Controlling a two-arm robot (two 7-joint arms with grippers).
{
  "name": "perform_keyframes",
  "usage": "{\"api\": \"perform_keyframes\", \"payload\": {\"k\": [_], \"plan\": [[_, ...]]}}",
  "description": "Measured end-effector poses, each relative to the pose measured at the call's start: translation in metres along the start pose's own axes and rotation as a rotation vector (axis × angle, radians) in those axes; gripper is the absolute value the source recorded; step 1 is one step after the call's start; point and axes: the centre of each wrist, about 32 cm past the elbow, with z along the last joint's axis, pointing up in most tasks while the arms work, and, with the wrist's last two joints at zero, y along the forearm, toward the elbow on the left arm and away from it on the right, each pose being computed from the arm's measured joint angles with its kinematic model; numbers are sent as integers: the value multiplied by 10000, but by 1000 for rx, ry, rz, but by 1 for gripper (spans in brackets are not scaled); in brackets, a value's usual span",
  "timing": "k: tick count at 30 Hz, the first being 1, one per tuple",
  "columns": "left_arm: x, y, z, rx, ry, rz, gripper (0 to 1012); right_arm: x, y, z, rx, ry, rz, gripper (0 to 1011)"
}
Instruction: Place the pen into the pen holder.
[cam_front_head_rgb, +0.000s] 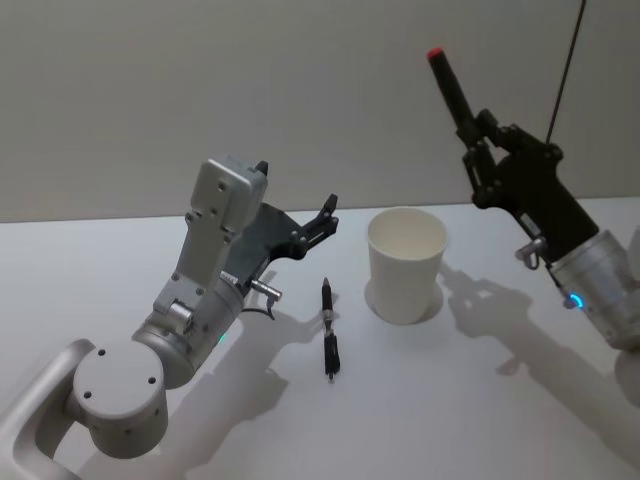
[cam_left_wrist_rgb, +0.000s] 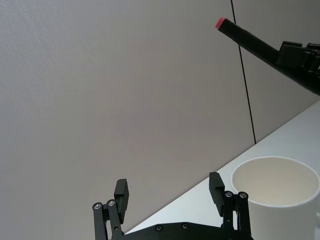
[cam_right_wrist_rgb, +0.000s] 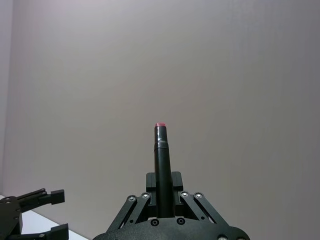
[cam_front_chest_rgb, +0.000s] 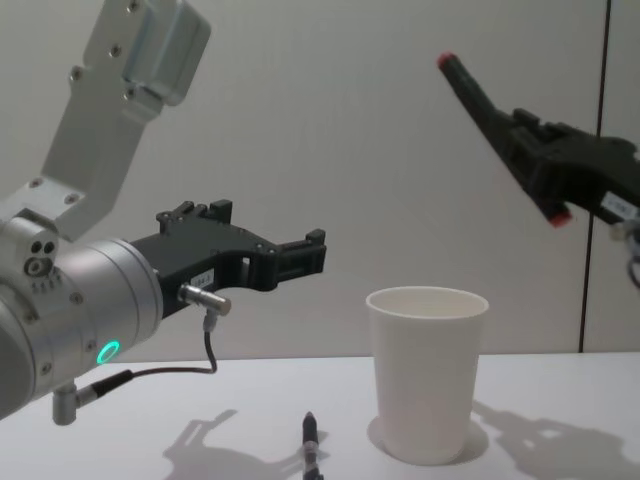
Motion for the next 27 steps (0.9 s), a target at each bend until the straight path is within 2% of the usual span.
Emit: {"api": "perform_keyframes", "payload": {"k": [11,27], "plan": [[0,0,0,0,0,0,1001,-27,136,-170,15,-21,60,168],[0,0,0,0,0,0,1001,-104,243,-415,-1,-50,122,168]]}}
